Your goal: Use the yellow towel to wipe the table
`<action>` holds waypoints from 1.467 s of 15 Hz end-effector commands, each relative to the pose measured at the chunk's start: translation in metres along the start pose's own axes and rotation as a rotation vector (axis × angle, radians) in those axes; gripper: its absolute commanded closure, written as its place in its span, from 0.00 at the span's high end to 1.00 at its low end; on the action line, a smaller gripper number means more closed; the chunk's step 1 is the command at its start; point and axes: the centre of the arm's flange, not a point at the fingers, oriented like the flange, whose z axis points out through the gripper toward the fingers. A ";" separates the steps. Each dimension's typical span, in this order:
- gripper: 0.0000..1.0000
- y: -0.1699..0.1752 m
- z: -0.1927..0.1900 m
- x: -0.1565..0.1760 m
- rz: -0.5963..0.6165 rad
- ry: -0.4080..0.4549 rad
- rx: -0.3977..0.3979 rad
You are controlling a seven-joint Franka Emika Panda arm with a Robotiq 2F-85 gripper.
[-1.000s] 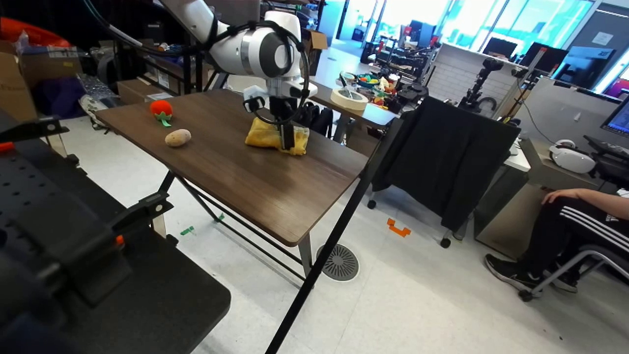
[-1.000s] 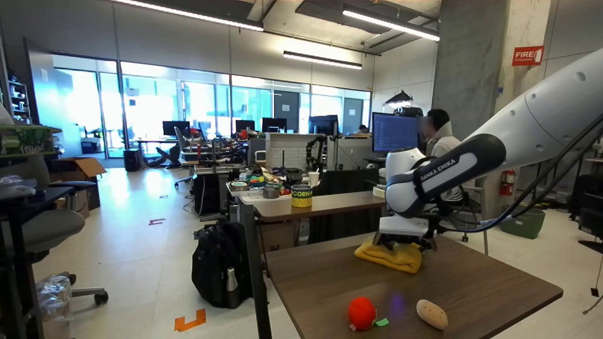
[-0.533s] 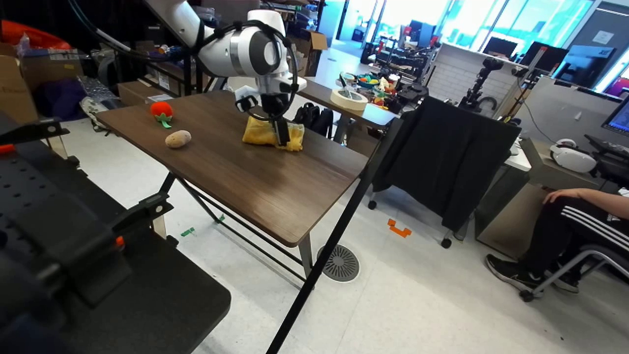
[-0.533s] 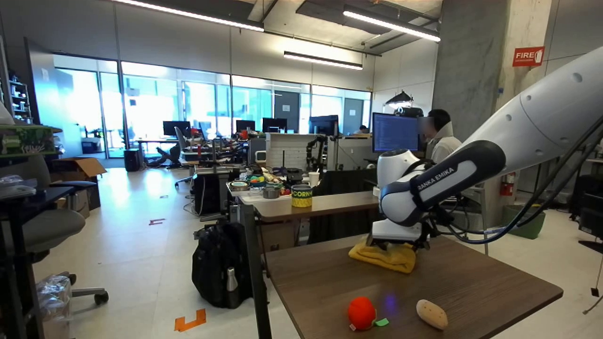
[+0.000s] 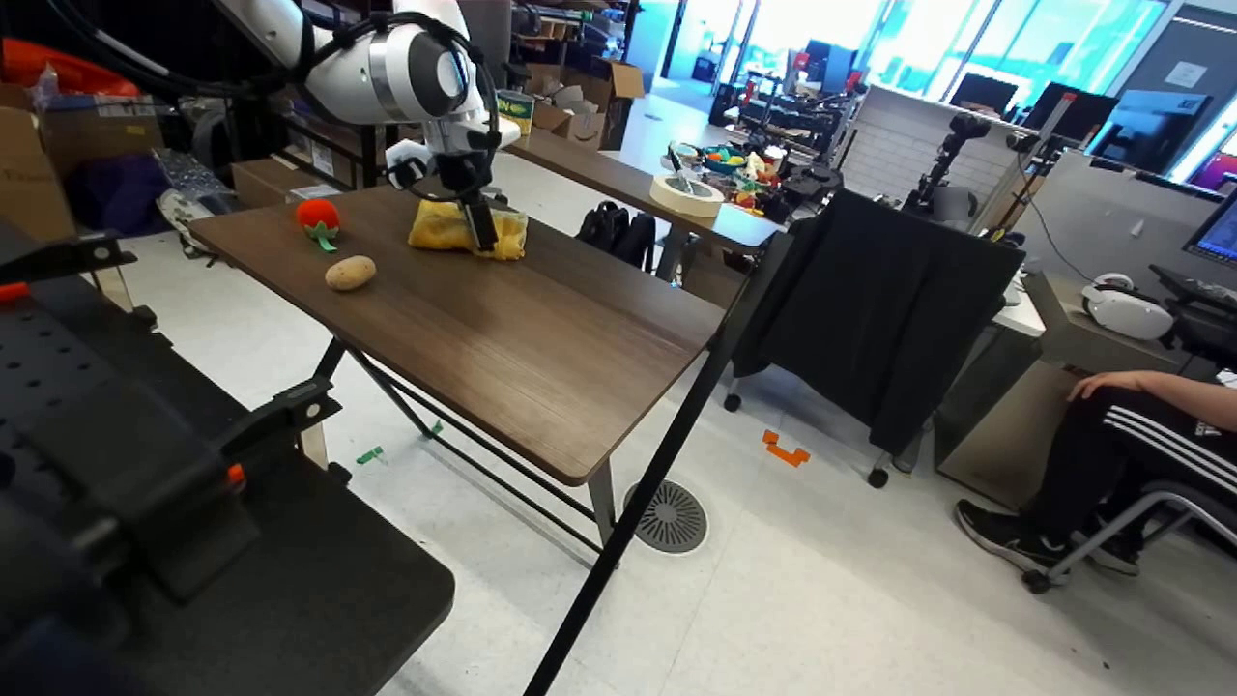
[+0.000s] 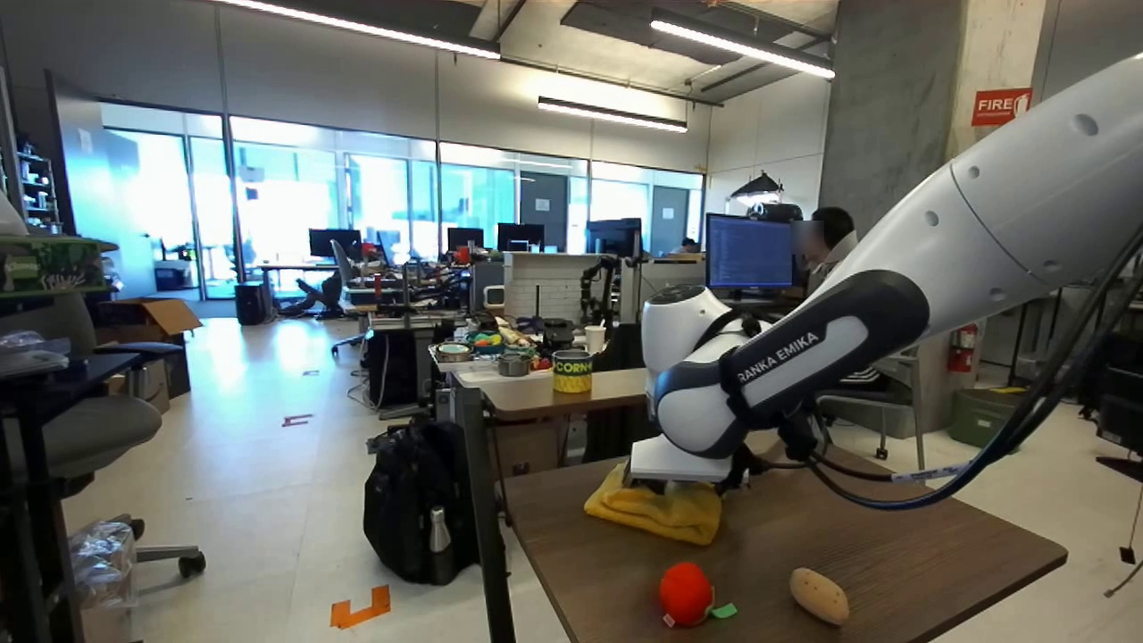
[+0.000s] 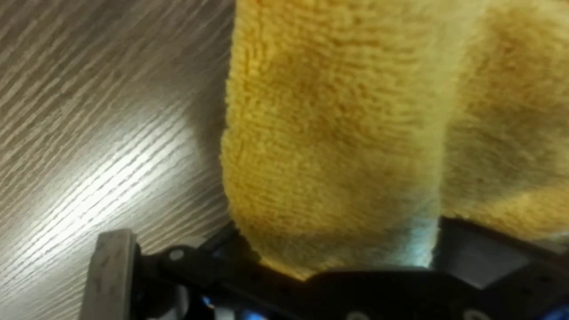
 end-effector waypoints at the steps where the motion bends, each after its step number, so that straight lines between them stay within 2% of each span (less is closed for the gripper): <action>1: 1.00 -0.020 0.064 0.035 0.063 0.019 -0.046; 7: 1.00 0.106 0.086 0.094 0.286 -0.049 -0.191; 9: 1.00 0.144 0.107 0.107 0.289 -0.122 -0.256; 10: 1.00 0.154 0.101 0.106 0.265 -0.167 -0.262; 12: 1.00 0.159 0.084 0.107 0.212 -0.230 -0.246; 15: 1.00 0.150 0.034 0.107 0.107 -0.285 -0.242; 18: 1.00 0.137 0.006 0.104 0.068 -0.265 -0.238; 22: 1.00 0.116 -0.013 0.106 0.051 -0.252 -0.203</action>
